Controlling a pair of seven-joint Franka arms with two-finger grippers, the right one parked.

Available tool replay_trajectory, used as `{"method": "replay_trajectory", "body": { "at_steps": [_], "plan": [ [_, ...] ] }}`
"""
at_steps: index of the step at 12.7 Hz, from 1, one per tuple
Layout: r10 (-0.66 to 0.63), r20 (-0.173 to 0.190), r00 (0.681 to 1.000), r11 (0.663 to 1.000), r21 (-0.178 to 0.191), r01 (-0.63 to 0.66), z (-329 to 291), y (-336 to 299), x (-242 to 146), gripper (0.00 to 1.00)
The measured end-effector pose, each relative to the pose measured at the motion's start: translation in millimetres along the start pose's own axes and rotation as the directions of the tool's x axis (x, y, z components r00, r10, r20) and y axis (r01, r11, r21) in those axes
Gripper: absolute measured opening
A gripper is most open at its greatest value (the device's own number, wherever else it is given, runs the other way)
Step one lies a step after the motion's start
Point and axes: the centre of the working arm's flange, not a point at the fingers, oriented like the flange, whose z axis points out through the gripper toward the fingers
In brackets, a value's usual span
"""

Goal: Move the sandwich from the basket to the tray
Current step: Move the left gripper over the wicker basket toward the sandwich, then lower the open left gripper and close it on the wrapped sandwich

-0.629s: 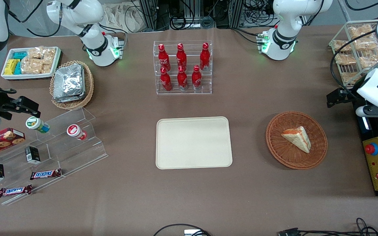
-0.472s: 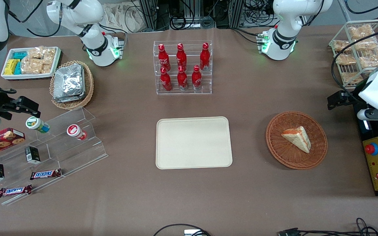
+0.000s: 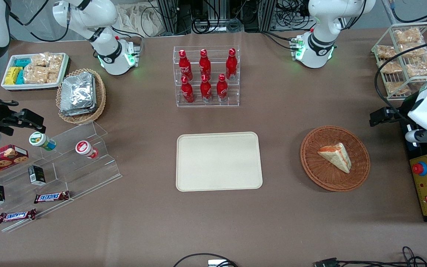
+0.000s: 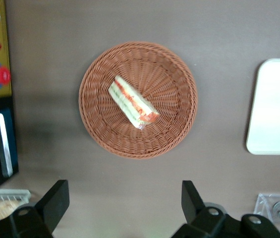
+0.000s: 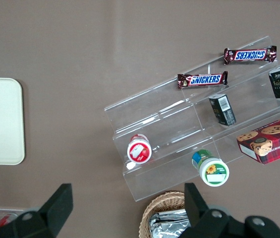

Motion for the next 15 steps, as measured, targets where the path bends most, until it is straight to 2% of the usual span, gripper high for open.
{"method": "replay_trajectory", "body": {
  "at_steps": [2,4,7,11,12,15],
  "plan": [
    [-0.183,0.026,0.983,0.983,-0.008,0.183,13.1,1.7,3.0,1.00],
    [-0.364,0.051,0.930,0.931,-0.010,0.365,28.4,3.4,4.9,1.00],
    [-0.577,0.047,0.815,0.816,-0.007,0.578,64.7,4.2,11.0,1.00],
    [-0.786,0.018,0.617,0.617,-0.036,0.786,154.2,3.7,15.8,1.00],
    [-0.811,0.013,0.584,0.583,-0.047,0.811,176.7,3.4,15.5,1.00],
    [-0.850,0.002,0.526,0.525,-0.073,0.848,244.0,2.0,10.8,1.00]
  ]
}}
